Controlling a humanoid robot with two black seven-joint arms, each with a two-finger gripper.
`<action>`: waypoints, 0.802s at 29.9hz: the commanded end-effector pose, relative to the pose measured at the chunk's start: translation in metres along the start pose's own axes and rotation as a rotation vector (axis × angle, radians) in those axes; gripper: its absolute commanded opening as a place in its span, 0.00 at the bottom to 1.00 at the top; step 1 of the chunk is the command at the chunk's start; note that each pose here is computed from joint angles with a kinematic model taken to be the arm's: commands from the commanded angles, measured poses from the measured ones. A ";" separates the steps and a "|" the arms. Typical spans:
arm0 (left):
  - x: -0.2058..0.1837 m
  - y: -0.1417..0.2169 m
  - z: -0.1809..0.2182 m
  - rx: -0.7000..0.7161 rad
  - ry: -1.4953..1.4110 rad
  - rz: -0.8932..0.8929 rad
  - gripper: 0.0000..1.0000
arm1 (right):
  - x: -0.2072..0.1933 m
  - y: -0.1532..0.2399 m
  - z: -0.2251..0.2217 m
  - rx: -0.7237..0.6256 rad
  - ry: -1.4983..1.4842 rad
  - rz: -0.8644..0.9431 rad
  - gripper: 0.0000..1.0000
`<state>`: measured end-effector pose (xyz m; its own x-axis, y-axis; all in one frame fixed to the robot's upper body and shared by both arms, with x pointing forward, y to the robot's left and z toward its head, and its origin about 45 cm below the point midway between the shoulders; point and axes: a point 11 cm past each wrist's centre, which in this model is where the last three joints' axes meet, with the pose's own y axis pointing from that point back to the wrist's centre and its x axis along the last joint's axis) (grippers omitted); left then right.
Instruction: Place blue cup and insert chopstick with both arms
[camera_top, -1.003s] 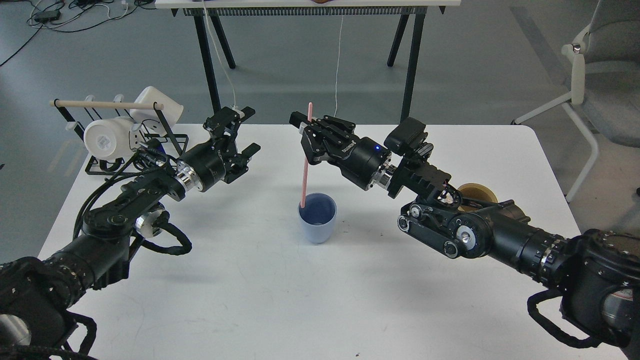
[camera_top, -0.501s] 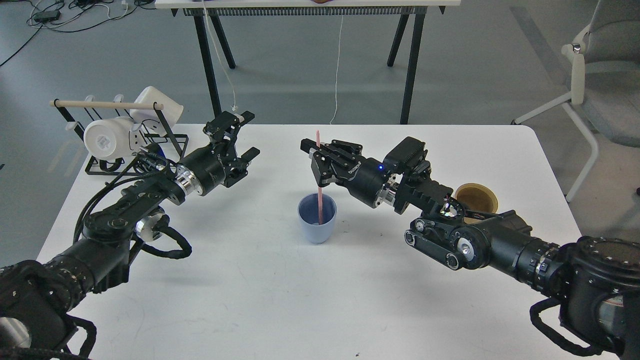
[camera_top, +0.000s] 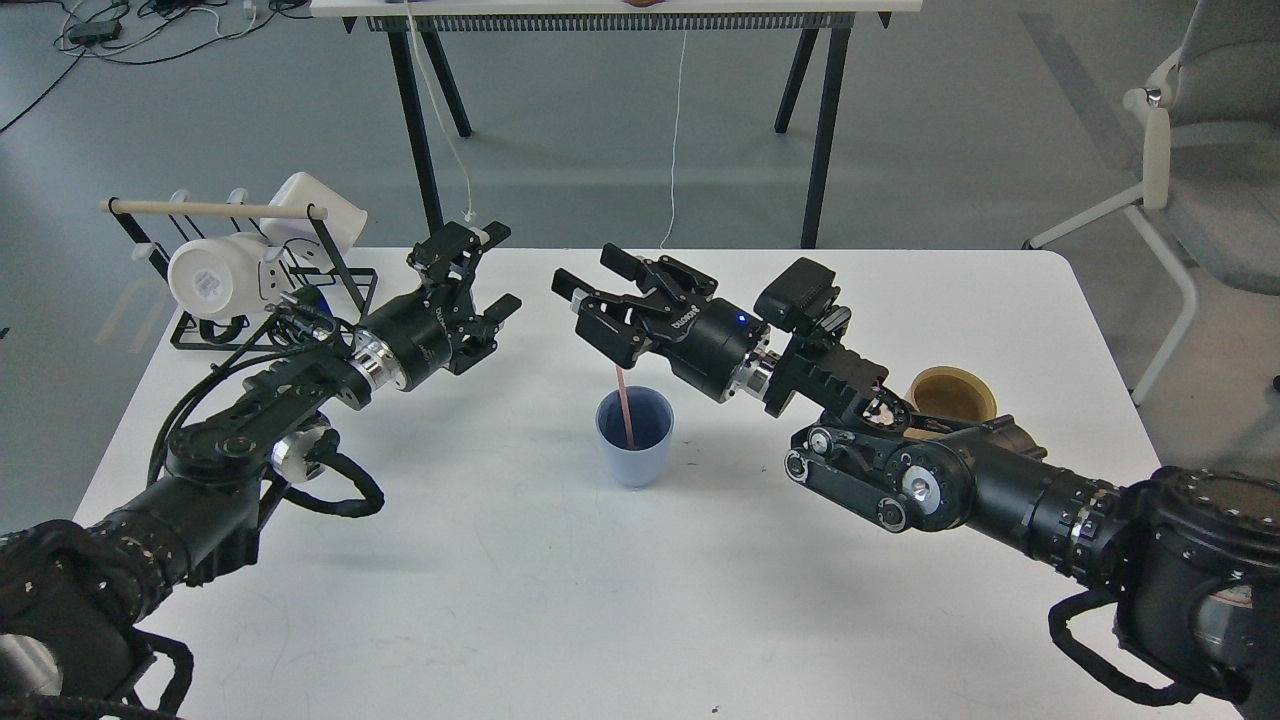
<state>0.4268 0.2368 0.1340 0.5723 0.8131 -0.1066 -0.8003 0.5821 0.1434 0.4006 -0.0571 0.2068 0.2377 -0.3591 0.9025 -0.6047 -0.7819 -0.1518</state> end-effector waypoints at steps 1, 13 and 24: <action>0.001 -0.001 0.004 -0.011 0.000 0.002 0.99 | 0.062 0.006 0.014 -0.049 -0.095 0.202 0.99; 0.017 -0.002 0.032 -0.067 -0.015 0.026 0.99 | 0.175 0.133 0.129 -0.415 -0.749 0.690 0.99; 0.070 0.029 0.061 -0.163 0.067 0.178 0.99 | 0.135 0.182 0.124 -0.203 -1.257 0.337 1.00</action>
<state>0.4540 0.3008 0.1873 0.4297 0.8895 -0.1554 -0.8996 0.4366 0.0119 0.4227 -0.3127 0.2529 0.4782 -0.8667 -0.1421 -0.8771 -0.4629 -0.1281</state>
